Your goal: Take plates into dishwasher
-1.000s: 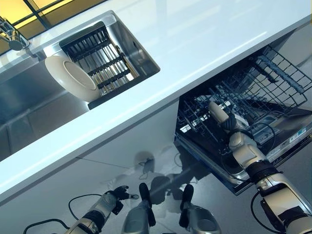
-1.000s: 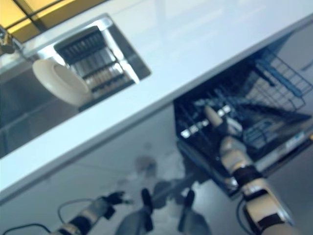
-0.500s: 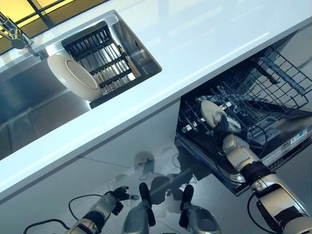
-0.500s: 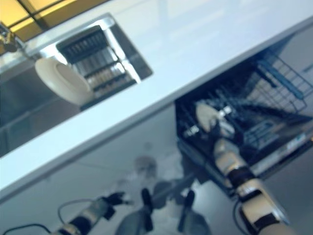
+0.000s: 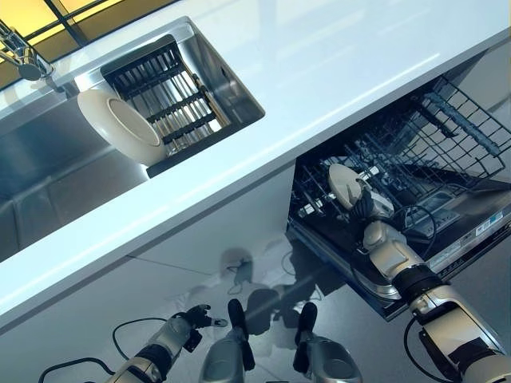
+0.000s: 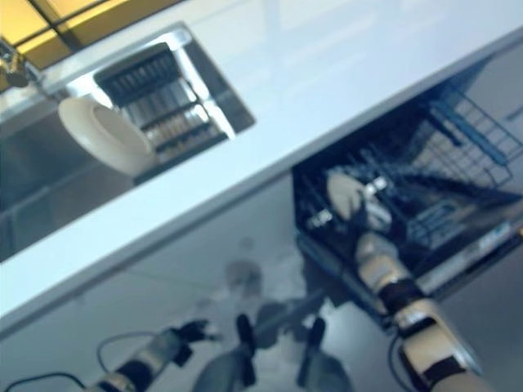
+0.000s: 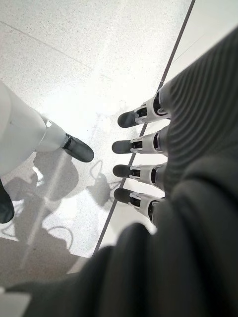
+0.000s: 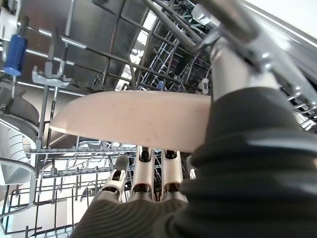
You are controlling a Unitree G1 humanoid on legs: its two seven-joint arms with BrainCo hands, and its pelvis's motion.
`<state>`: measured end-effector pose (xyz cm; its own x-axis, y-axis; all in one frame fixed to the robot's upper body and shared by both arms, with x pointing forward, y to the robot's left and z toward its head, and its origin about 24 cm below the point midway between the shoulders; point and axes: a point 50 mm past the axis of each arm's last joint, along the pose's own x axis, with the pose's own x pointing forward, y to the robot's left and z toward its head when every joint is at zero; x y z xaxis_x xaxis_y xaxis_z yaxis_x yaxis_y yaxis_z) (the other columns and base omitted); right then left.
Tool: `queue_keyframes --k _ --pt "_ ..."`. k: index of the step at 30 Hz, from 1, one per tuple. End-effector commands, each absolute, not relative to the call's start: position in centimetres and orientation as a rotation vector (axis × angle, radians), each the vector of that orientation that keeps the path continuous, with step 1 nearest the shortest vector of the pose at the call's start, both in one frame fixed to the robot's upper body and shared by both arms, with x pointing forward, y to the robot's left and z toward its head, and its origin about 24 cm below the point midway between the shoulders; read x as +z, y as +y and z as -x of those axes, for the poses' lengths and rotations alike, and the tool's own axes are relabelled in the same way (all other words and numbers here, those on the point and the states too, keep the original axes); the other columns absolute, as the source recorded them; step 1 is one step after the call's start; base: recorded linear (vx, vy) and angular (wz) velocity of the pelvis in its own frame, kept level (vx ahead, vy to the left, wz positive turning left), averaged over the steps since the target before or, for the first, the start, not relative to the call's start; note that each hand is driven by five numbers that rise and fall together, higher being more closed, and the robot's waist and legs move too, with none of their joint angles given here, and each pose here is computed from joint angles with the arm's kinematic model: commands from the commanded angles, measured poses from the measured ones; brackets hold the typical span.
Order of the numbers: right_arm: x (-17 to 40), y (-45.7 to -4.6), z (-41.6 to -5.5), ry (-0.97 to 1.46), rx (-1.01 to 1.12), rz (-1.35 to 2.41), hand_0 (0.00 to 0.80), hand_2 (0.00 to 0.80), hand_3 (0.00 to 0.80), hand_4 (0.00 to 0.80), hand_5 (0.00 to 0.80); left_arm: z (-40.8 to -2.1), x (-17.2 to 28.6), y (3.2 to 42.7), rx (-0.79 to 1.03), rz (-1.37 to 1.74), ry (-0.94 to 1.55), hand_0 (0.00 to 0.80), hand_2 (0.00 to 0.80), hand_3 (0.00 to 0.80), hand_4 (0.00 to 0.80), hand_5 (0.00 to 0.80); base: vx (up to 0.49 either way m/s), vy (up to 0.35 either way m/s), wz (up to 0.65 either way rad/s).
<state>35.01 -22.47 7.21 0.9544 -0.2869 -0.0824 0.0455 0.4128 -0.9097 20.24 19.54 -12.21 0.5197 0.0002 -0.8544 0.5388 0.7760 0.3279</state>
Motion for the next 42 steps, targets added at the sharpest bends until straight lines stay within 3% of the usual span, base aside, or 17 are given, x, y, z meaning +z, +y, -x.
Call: queue_keyframes --k 1,42 --pt "6.6 -18.1 -35.4 0.16 -0.104 1.041 0.0 0.0 0.0 0.0 0.0 -21.5 -11.5 20.0 -0.337 -0.664 0.953 0.0 0.0 0.0 0.0 0.0 0.0 0.0 0.0" --pt "13.5 -21.0 -29.7 -0.272 -0.232 0.911 0.0 0.0 0.0 0.0 0.0 -17.5 -13.2 21.8 -0.259 -0.624 1.053 0.0 0.0 0.0 0.0 0.0 -0.008 -0.009 -0.03"
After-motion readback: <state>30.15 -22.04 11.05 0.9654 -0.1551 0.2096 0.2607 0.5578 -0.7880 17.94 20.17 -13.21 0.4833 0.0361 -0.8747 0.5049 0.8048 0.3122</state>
